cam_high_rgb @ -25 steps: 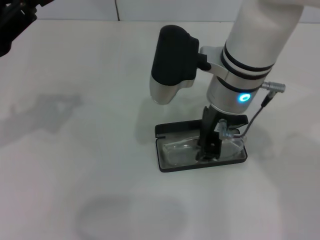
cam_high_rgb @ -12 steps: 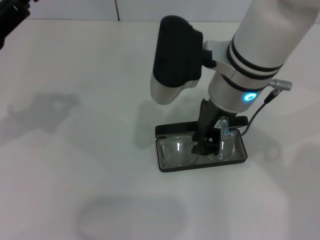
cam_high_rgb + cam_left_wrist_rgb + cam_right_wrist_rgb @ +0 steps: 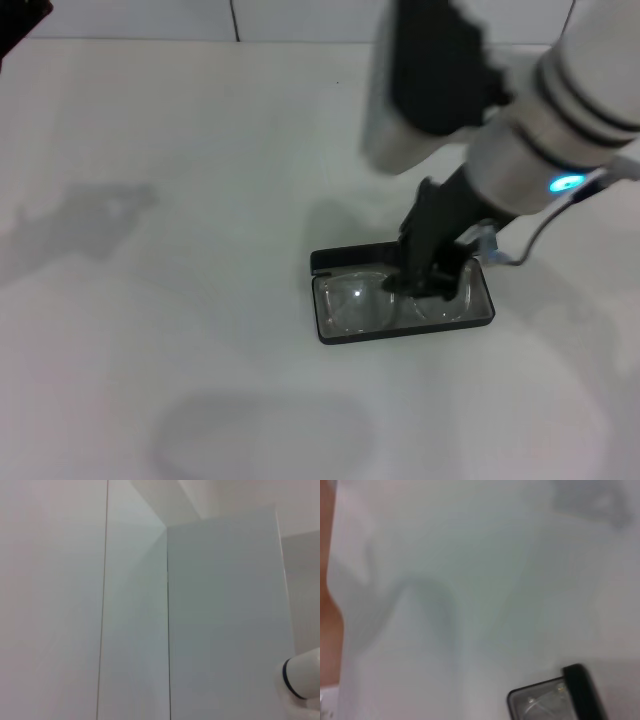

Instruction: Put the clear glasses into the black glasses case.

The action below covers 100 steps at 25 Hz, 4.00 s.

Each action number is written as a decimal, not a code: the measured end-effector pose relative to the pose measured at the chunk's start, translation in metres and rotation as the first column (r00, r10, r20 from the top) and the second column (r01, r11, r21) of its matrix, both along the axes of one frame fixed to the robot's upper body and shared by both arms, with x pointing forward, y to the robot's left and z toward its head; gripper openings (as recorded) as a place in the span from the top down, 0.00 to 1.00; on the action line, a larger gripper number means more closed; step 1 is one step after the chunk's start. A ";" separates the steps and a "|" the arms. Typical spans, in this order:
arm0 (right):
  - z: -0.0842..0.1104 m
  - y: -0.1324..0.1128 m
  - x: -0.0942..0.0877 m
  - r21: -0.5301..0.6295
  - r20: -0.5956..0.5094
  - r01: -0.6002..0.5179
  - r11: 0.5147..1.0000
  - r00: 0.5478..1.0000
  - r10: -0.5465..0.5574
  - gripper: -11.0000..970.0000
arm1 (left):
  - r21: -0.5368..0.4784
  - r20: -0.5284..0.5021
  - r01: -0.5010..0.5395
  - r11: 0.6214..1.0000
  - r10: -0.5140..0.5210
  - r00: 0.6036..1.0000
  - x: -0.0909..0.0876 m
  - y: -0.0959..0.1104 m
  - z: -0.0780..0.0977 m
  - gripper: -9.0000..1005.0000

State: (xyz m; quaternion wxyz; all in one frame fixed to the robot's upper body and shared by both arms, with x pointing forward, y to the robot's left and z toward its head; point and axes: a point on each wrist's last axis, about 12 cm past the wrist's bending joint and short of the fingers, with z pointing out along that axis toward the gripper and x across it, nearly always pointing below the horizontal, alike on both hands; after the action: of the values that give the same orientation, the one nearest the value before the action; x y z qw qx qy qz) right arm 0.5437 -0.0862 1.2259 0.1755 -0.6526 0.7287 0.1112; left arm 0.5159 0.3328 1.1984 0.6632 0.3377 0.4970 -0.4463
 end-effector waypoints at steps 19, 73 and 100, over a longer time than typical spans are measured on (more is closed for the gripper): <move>0.020 -0.221 -0.005 0.711 0.231 0.247 0.658 0.802 -0.551 0.72 | 0.078 -0.244 0.144 0.986 -0.122 0.962 0.039 -0.072 -0.032 0.83; -0.041 -0.265 0.014 0.868 -0.002 0.333 0.368 0.743 -0.669 0.64 | 0.514 -0.557 0.393 0.763 -0.052 0.829 0.060 -0.192 -0.121 0.80; -0.060 -0.231 -0.005 0.819 -0.016 0.234 0.524 0.922 -0.386 0.60 | 0.301 -0.430 0.403 0.864 -0.254 0.866 0.035 -0.149 -0.047 0.79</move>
State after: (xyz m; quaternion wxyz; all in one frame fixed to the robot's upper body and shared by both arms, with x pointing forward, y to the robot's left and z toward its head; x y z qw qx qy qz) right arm 0.5385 -0.3173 1.1655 0.5297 -0.3668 0.6843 0.3415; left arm 0.5511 0.1843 1.1517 0.3894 0.4493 0.6252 -0.5056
